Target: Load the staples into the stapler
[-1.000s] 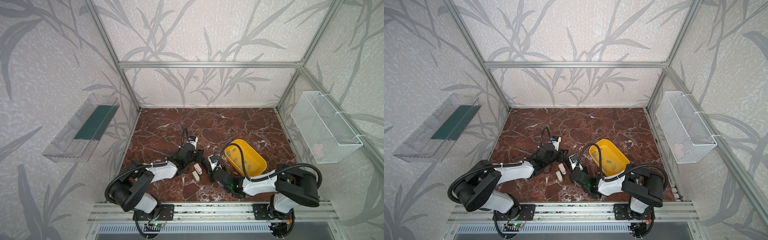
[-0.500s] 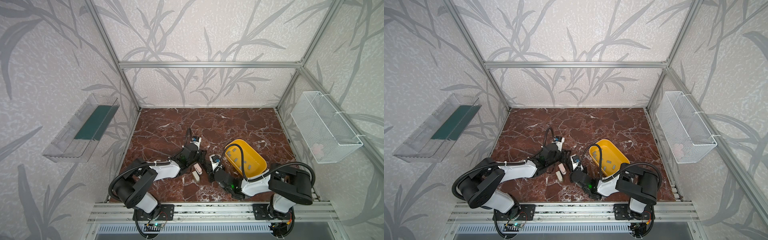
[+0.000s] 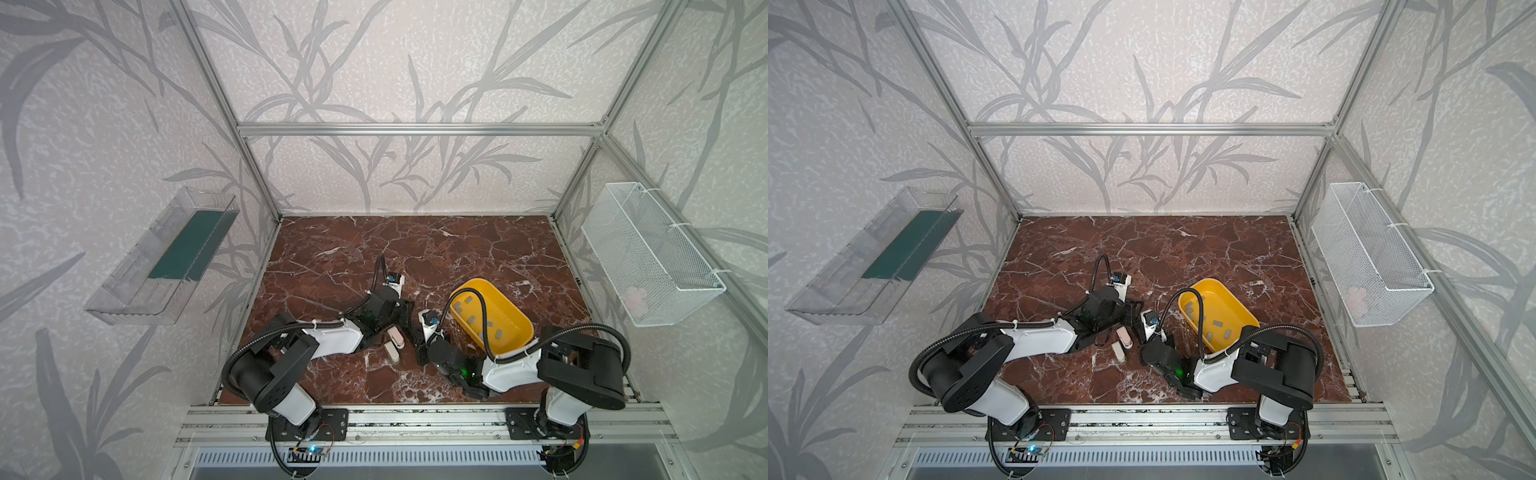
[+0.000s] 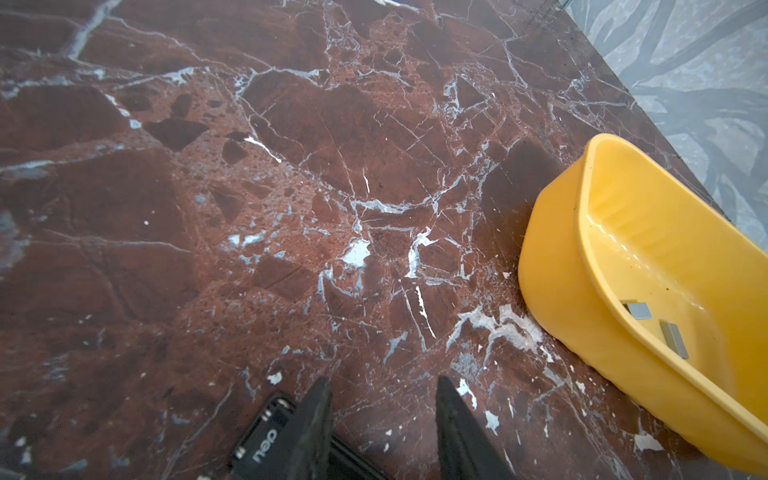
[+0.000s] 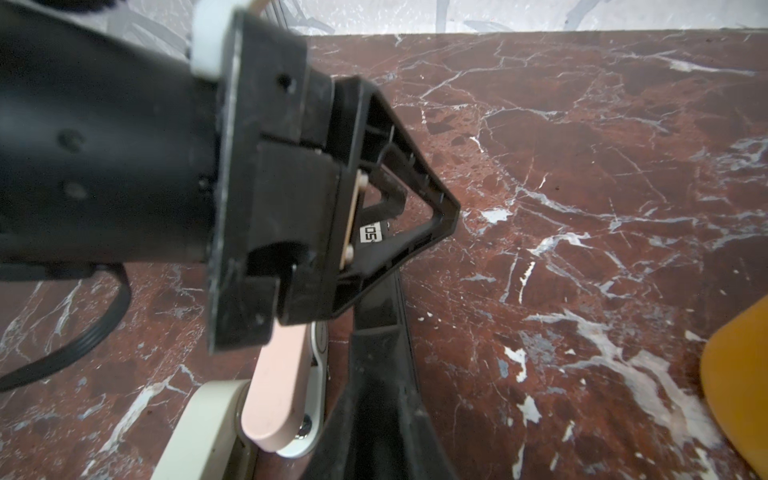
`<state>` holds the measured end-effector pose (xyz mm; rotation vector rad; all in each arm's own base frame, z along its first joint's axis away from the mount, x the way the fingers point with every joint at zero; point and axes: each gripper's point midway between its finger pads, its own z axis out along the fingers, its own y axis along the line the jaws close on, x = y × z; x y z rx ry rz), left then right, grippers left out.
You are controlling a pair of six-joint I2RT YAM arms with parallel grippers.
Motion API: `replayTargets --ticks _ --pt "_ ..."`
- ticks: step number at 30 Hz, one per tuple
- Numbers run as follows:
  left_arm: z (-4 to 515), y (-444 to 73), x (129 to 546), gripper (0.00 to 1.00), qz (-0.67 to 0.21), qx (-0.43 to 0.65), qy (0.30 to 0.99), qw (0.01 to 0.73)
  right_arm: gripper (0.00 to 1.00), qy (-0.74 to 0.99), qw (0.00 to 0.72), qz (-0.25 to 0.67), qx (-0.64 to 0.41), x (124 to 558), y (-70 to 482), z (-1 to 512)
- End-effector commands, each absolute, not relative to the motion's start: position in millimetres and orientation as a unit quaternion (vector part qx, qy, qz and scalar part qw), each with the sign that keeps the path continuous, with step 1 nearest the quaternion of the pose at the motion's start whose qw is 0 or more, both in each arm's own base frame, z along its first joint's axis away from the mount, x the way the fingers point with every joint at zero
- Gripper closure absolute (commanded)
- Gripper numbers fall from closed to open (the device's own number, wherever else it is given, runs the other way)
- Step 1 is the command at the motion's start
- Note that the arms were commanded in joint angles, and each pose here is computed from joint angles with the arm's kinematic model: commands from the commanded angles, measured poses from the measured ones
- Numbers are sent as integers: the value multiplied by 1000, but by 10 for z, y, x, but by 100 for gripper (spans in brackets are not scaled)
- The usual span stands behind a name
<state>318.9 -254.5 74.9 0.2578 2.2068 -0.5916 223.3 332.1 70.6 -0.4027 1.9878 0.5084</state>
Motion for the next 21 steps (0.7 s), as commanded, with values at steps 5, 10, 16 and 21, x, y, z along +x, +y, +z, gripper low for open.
replayTargets --ticks 5,10,16,21 --pt "1267 -2289 3258 53 -172 119 847 488 74 824 508 123 -217 2272 3173 1242" --pt "1503 -2044 3225 49 -131 114 827 534 73 819 543 88 -162 2501 2711 1874" --pt "1749 -1623 3222 43 -57 80 799 594 76 870 492 27 -2 2948 1509 1765" --pt "1862 -1253 3217 38 1 39 777 629 82 886 441 18 142 3044 603 1390"
